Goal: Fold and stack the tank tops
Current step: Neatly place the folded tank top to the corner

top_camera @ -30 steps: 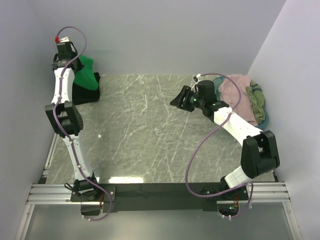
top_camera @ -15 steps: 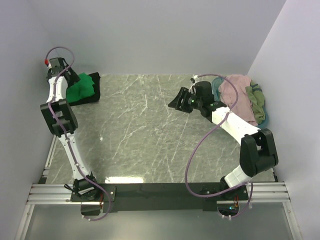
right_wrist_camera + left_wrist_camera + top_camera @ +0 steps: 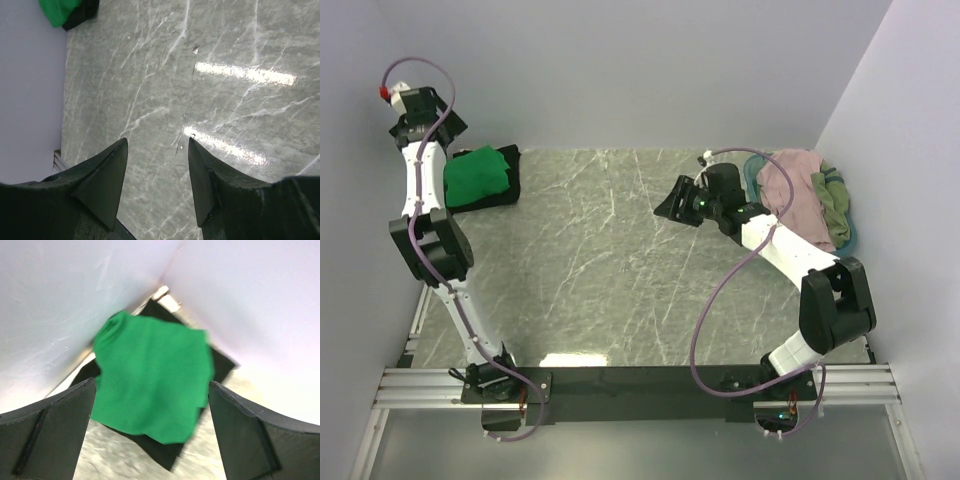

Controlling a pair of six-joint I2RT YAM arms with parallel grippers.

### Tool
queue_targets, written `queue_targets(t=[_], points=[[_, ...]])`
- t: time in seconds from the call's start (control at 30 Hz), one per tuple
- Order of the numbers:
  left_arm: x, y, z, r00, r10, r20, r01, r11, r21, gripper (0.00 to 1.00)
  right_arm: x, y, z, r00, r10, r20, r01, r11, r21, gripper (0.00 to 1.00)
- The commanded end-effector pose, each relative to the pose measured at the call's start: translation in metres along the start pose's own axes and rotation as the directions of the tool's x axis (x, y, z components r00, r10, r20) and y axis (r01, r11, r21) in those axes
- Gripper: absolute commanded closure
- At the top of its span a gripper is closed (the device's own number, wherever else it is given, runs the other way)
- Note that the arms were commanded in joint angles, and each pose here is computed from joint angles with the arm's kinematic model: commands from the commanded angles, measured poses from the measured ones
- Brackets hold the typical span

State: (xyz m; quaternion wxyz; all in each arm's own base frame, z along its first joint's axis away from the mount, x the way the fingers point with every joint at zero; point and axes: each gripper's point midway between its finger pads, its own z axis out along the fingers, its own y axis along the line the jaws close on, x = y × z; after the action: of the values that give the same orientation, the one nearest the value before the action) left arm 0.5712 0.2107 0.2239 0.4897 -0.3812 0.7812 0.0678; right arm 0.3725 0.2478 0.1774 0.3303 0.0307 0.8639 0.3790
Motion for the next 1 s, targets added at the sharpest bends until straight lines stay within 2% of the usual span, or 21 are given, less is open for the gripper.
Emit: queue_targets(t=[0.0,0.1,0.13,0.2,0.23,0.27,0.33,0.4,0.43,0.5,0.53,0.6,0.63,0.73,0.83,0.97], points=[[-0.044,-0.040,-0.058,0.994,-0.051,0.100,0.040,0.993,0.109,0.00,-0.021,0.016,-0.011,0.995,-0.056,0.079,0.057,0.998,-0.009,0.41],[-0.024,-0.074,-0.093,0.997,-0.032,0.076,0.018,0.984,0.179,0.00,-0.027,0.014,-0.020,0.990,-0.073,0.121,0.072,0.997,0.017,0.41],[-0.004,-0.080,-0.099,0.999,-0.011,0.044,0.003,0.983,0.183,0.00,-0.028,0.013,-0.023,0.988,-0.077,0.131,0.074,0.997,0.027,0.41],[0.012,-0.114,-0.143,0.999,0.004,0.042,-0.016,0.962,0.273,0.00,-0.034,0.012,-0.034,0.982,-0.090,0.166,0.081,0.995,0.057,0.41],[0.044,-0.116,-0.148,0.999,0.039,-0.007,-0.035,0.959,0.280,0.00,-0.034,0.011,-0.039,0.980,-0.094,0.174,0.083,0.994,0.068,0.40],[0.054,-0.137,-0.188,0.999,0.043,-0.002,-0.039,0.935,0.352,0.01,-0.034,0.013,-0.049,0.976,-0.101,0.193,0.089,0.994,0.071,0.40],[0.094,-0.149,-0.232,0.996,0.081,-0.025,-0.063,0.904,0.422,0.00,-0.041,0.017,-0.068,0.962,-0.109,0.252,0.090,0.992,0.085,0.37],[0.122,-0.152,-0.259,0.992,0.112,-0.050,-0.075,0.877,0.475,0.01,-0.036,0.013,-0.079,0.958,-0.113,0.262,0.087,0.990,0.109,0.34],[0.152,-0.150,-0.283,0.985,0.155,-0.078,-0.093,0.850,0.519,0.01,-0.040,0.017,-0.093,0.946,-0.121,0.302,0.091,0.990,0.109,0.33],[0.201,-0.135,-0.295,0.965,0.226,-0.133,-0.121,0.836,0.536,0.01,-0.032,0.009,-0.102,0.943,-0.119,0.311,0.080,0.988,0.136,0.29],[0.212,-0.141,-0.321,0.962,0.237,-0.133,-0.112,0.792,0.601,0.01,-0.035,0.010,-0.115,0.929,-0.122,0.349,0.075,0.987,0.143,0.29],[0.249,-0.124,-0.329,0.940,0.290,-0.180,-0.122,0.779,0.615,0.01,-0.026,-0.005,-0.121,0.924,-0.115,0.365,0.049,0.981,0.186,0.25],[0.257,-0.127,-0.346,0.936,0.303,-0.180,-0.112,0.740,0.663,0.01,-0.028,-0.009,-0.134,0.905,-0.118,0.410,0.033,0.977,0.210,0.20],[0.282,-0.117,-0.362,0.916,0.347,-0.200,-0.118,0.711,0.693,0.01,-0.012,-0.029,-0.146,0.891,-0.119,0.437,0.008,0.969,0.248,0.15],[0.292,-0.118,-0.379,0.905,0.378,-0.195,-0.120,0.666,0.736,0.01,-0.002,-0.039,-0.152,0.887,-0.129,0.444,0.009,0.965,0.262,0.14],[0.291,-0.122,-0.389,0.904,0.385,-0.186,-0.117,0.641,0.759,0.00,-0.006,-0.041,-0.161,0.873,-0.144,0.466,0.002,0.957,0.291,0.13]])
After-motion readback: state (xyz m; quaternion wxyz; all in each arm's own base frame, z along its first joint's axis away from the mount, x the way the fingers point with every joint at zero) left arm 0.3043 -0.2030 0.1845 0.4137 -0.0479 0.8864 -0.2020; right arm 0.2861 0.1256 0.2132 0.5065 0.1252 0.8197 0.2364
